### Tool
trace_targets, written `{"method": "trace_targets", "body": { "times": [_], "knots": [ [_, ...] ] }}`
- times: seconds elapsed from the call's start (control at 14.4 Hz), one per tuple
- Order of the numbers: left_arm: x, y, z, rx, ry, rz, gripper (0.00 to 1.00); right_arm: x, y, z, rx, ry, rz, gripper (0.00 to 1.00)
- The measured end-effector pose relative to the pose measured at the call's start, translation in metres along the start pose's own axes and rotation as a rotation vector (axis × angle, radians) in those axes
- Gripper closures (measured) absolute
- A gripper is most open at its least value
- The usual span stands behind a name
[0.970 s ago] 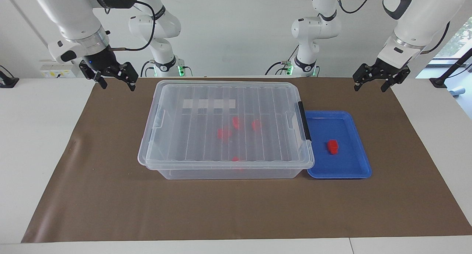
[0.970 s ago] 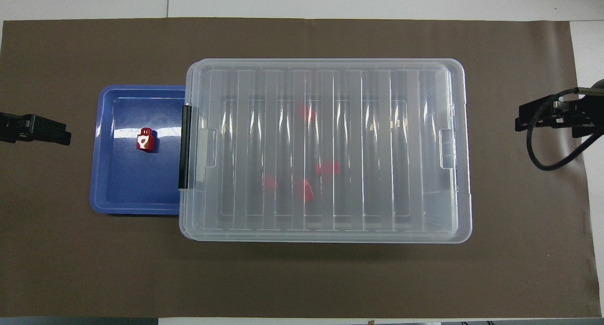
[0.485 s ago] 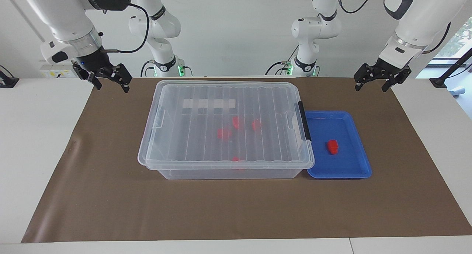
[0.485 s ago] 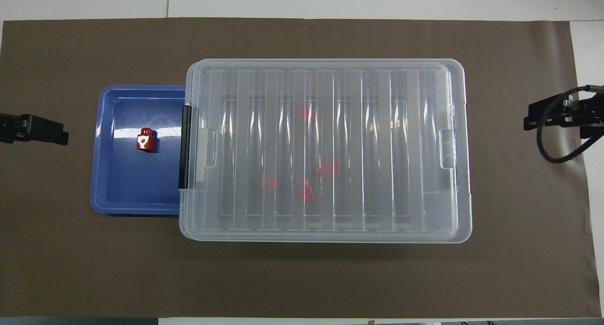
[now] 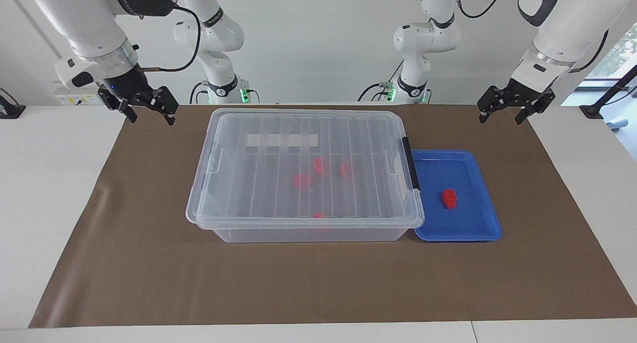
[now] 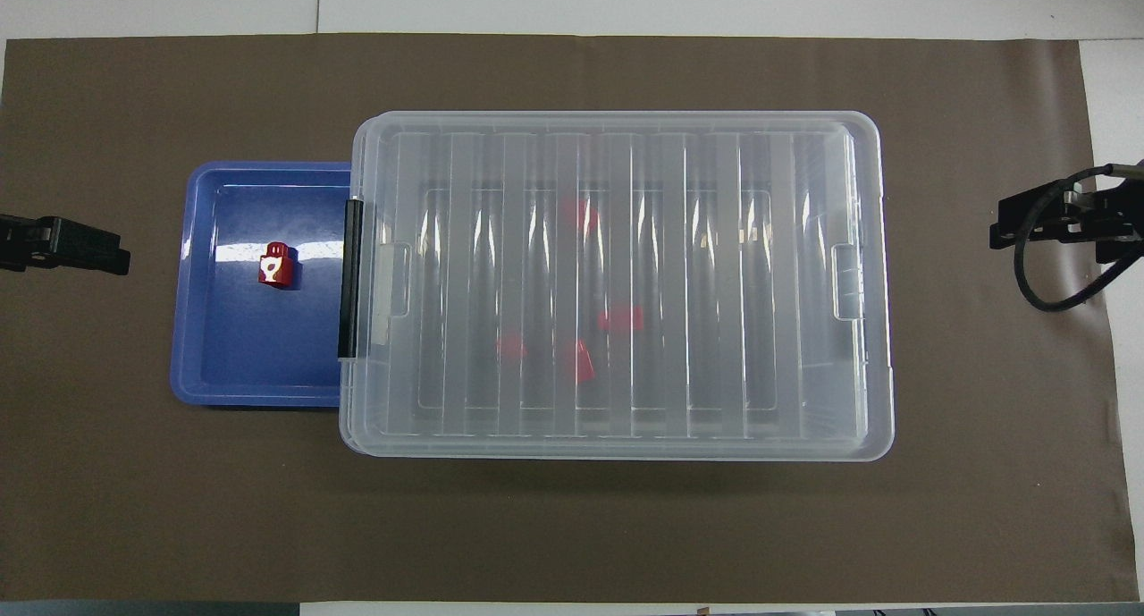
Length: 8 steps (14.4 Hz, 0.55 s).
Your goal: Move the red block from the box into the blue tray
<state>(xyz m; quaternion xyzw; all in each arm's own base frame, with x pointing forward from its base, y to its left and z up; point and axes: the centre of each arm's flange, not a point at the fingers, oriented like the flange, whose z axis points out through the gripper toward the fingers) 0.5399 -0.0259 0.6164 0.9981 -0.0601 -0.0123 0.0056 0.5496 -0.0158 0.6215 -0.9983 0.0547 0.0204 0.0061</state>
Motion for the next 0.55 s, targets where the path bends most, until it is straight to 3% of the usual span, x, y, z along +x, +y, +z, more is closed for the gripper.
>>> {"method": "trace_targets", "body": {
  "times": [0.55],
  "knots": [
    [0.0000,0.0000,0.0000,0.000,0.000,0.000,0.00,0.0002,0.0026,0.0001,0.000,0.000,-0.005,0.00]
  ]
}}
